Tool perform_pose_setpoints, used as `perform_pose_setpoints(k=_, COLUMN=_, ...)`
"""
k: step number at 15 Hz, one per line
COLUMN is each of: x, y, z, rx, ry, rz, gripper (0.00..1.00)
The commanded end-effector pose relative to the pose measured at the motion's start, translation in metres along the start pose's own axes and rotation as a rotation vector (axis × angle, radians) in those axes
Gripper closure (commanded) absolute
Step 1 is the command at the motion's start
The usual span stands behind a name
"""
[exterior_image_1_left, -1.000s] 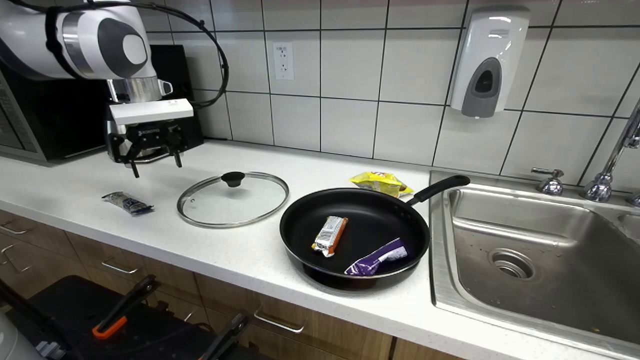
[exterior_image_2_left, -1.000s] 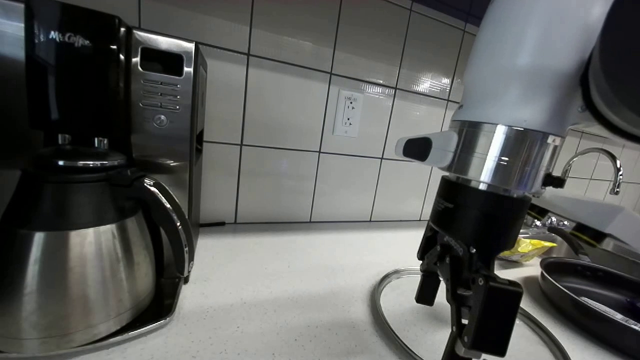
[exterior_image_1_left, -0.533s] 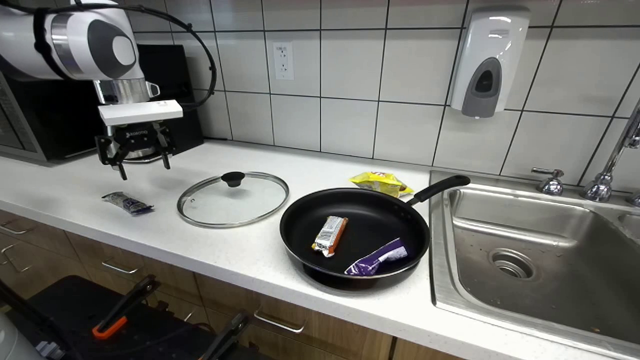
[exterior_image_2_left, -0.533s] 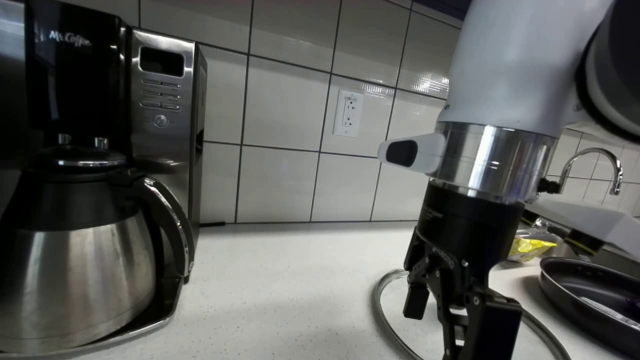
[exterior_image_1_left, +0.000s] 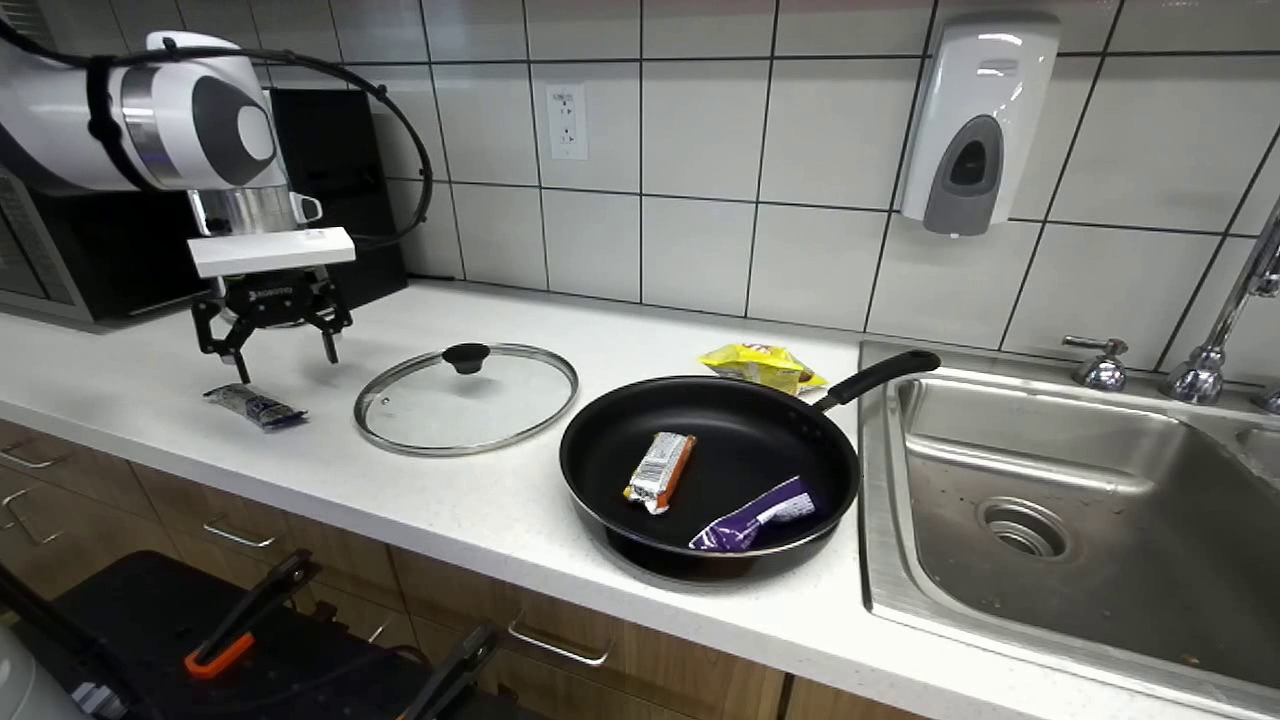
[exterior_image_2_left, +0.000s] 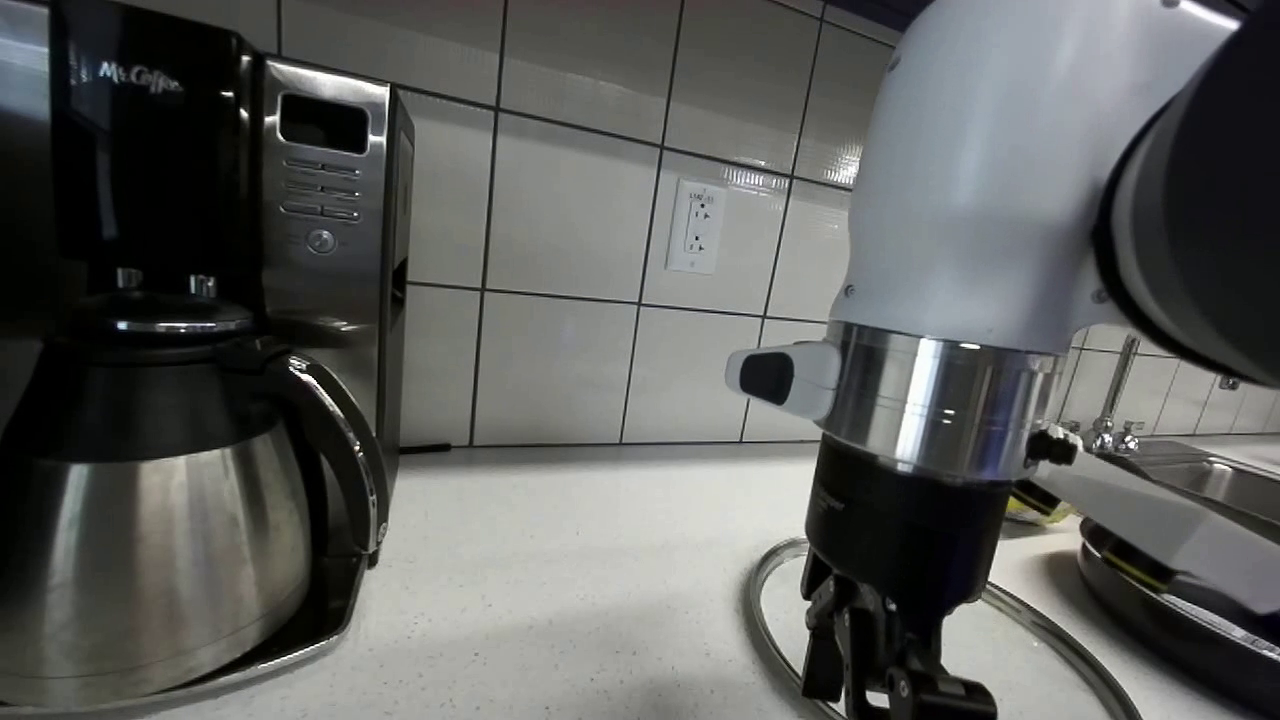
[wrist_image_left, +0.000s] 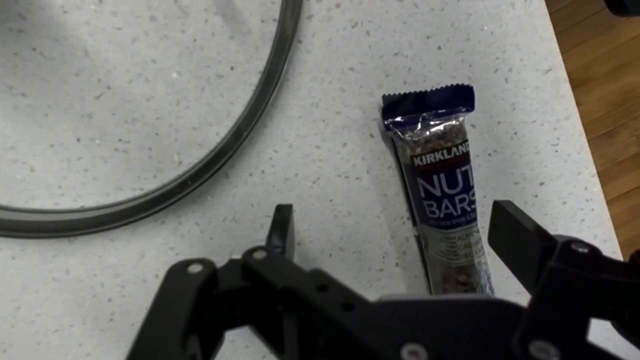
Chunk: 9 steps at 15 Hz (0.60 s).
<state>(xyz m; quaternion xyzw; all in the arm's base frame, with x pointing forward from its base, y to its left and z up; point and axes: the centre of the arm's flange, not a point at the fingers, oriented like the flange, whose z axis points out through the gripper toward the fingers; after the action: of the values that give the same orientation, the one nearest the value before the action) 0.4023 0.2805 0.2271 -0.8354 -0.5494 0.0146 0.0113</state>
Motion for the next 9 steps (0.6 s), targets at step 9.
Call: perform_pose_setpoints(k=9, x=0.035, y=-0.017, z=0.024, rx=0.03, ry=-0.021, rz=-0.028, gripper=0.0)
